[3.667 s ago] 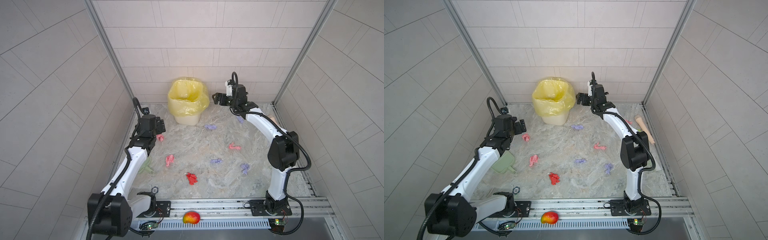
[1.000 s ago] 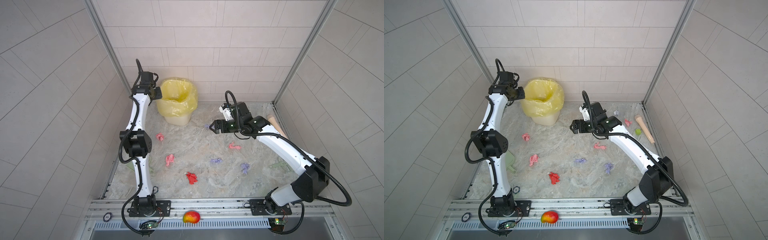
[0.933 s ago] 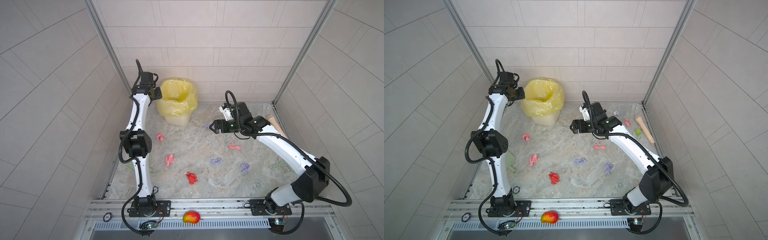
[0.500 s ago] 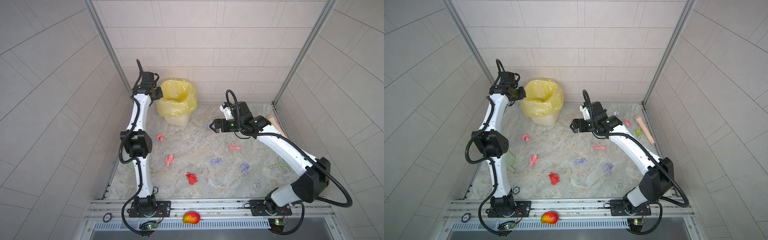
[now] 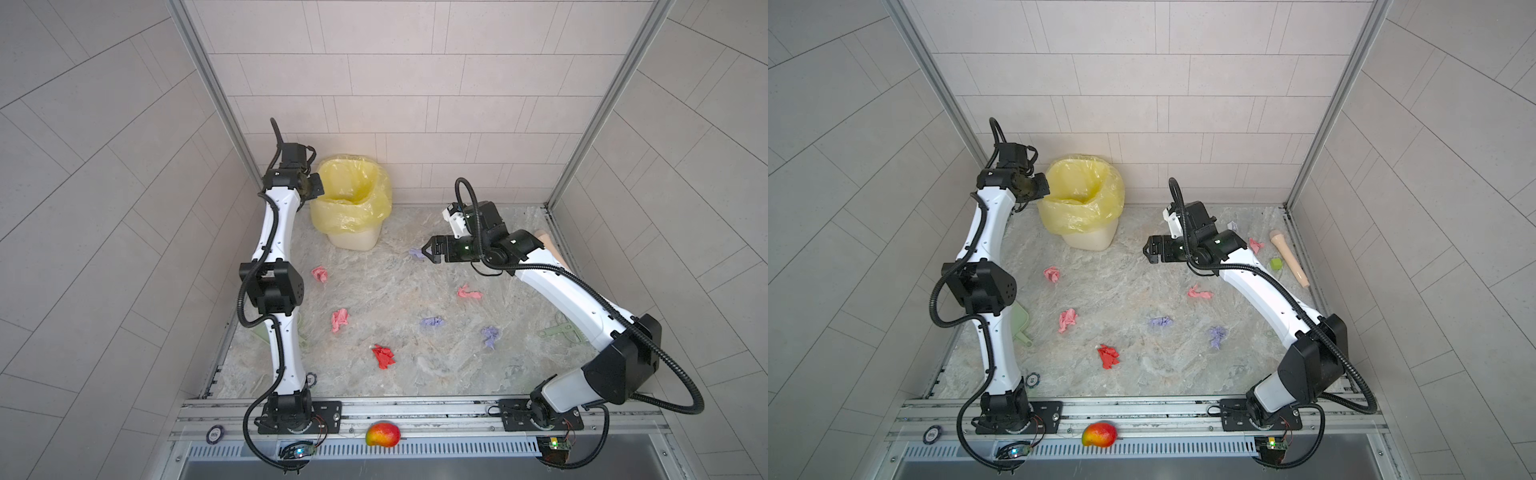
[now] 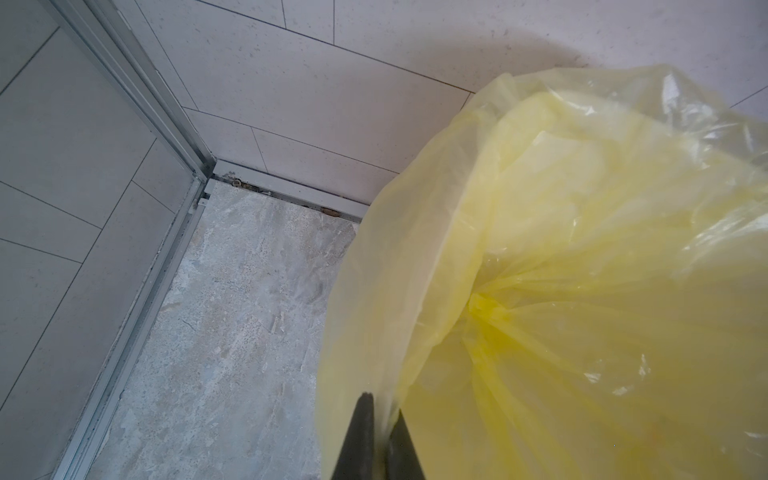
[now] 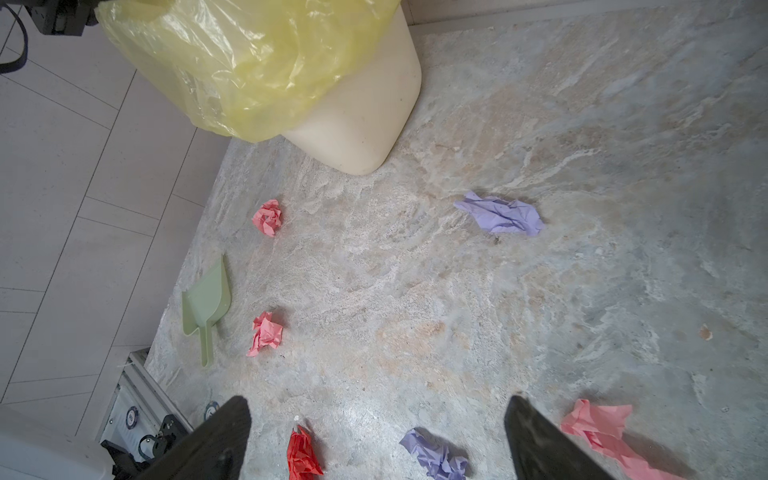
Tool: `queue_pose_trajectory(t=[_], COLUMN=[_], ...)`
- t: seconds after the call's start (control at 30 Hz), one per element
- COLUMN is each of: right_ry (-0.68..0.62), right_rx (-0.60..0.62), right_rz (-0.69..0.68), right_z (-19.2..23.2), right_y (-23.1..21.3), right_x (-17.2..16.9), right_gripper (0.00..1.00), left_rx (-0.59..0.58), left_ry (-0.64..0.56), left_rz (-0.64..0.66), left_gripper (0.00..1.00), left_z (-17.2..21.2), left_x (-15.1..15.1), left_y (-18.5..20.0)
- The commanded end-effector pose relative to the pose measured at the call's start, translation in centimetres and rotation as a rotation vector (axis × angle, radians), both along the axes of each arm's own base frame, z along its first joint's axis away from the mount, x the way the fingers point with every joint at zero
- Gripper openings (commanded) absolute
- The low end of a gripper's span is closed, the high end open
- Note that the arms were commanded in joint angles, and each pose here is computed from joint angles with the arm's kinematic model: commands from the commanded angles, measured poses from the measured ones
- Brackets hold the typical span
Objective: Sweep away the paper scraps from the table
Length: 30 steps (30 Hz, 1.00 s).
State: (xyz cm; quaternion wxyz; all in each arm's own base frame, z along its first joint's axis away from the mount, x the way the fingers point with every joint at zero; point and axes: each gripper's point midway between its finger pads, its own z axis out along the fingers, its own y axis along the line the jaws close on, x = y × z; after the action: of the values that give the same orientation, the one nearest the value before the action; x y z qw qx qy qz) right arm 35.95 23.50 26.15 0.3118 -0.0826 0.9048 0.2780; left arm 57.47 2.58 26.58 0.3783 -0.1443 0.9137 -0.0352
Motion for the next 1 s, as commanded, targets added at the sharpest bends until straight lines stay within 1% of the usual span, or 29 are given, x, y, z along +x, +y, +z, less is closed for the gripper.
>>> queue_pose_trajectory(t=[0.0, 0.23, 0.4, 0.53, 0.67, 0.97], right_ry=[-0.015, -0.016, -0.020, -0.017, -0.020, -0.020], right_rx=[-0.003, -0.003, 0.001, 0.002, 0.007, 0.010], right_rz=[-0.023, -0.027, -0.032, -0.034, -0.035, -0.037], right_z=[0.8, 0.7, 0.7, 0.5, 0.6, 0.6], right_y=[-0.8, -1.2, -1.4, -1.5, -1.5, -1.7], right_x=[-0.3, -0.4, -0.5, -0.6, -0.8, -1.1], right_gripper=[0.97, 0.98, 0.98, 0.98, 0.98, 0.99], left_rx=[-0.041, -0.027, -0.053, -0.091, -0.090, -0.090], left_ry=[0.022, 0.019, 0.013, 0.017, 0.032, 0.053], left_rz=[0.042, 0.075, 0.123, 0.146, 0.173, 0.180], left_gripper=[0.00, 0.00, 0.00, 0.00, 0.00, 0.00], left_z=[0.9, 2.6, 3.0, 2.6, 2.4, 1.5], left_x=[-1.5, -3.5, -5.0, -5.9, -7.1, -9.2], left_y=[-0.2, -1.2, -1.2, -1.4, -1.3, -2.5])
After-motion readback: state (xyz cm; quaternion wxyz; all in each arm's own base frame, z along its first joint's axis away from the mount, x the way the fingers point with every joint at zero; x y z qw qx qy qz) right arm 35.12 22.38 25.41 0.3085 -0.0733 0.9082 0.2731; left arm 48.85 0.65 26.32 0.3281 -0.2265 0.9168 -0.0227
